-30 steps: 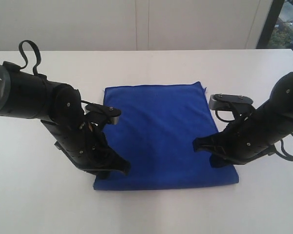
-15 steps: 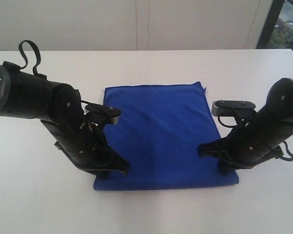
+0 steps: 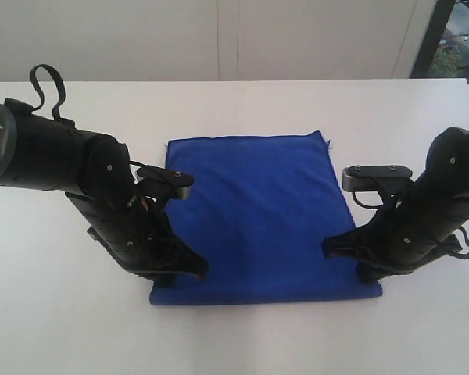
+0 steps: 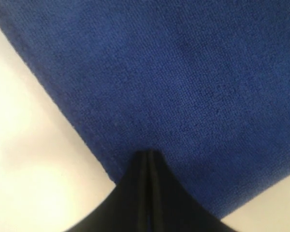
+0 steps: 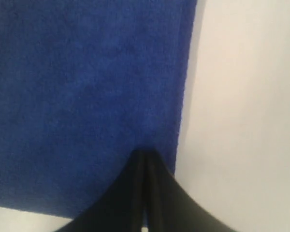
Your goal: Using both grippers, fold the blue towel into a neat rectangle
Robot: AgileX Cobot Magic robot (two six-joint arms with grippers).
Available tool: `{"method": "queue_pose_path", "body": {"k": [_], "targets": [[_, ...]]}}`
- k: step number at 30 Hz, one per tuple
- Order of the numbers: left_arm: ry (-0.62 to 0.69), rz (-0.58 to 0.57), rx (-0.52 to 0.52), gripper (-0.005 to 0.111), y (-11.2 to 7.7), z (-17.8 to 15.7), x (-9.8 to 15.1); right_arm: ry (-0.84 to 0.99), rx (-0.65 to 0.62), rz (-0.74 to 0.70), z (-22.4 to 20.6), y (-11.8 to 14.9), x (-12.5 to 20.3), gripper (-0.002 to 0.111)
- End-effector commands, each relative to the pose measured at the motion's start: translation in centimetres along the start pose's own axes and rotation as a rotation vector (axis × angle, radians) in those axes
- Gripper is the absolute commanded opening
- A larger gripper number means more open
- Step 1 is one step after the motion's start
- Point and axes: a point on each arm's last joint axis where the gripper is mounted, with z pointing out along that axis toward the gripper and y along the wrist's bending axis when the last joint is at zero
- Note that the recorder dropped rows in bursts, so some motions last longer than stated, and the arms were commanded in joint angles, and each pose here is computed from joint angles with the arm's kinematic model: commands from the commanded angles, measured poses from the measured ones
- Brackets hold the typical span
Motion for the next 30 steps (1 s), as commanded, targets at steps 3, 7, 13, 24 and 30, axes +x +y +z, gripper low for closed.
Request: {"method": "queue_pose_path", "body": {"k": [3,7,13,24,30], "targets": [[0.031,0.033,-0.022,0.0,0.1,1.1,0.5,0.002,-0.003,0.009,0.0,0.1,0.0,0.0],[0.035,0.066,-0.045,0.0,0.4,1.1,0.5,-0.003,-0.004,0.011,0.0,0.1,0.0,0.0],[0.039,0.077,-0.06,0.0,0.5,1.1,0.5,-0.022,-0.005,0.014,0.0,0.1,-0.2,0.0],[0.012,0.086,-0.056,0.0,0.2,0.2,-0.3,-0.12,-0.022,-0.005,-2.2,0.5,-0.8,0.0],[-0.068,0.112,-0.05,0.0,-0.3,-2.9,-1.1,-0.176,-0.049,-0.031,-5.7,1.1,-0.8,0.0]]}}
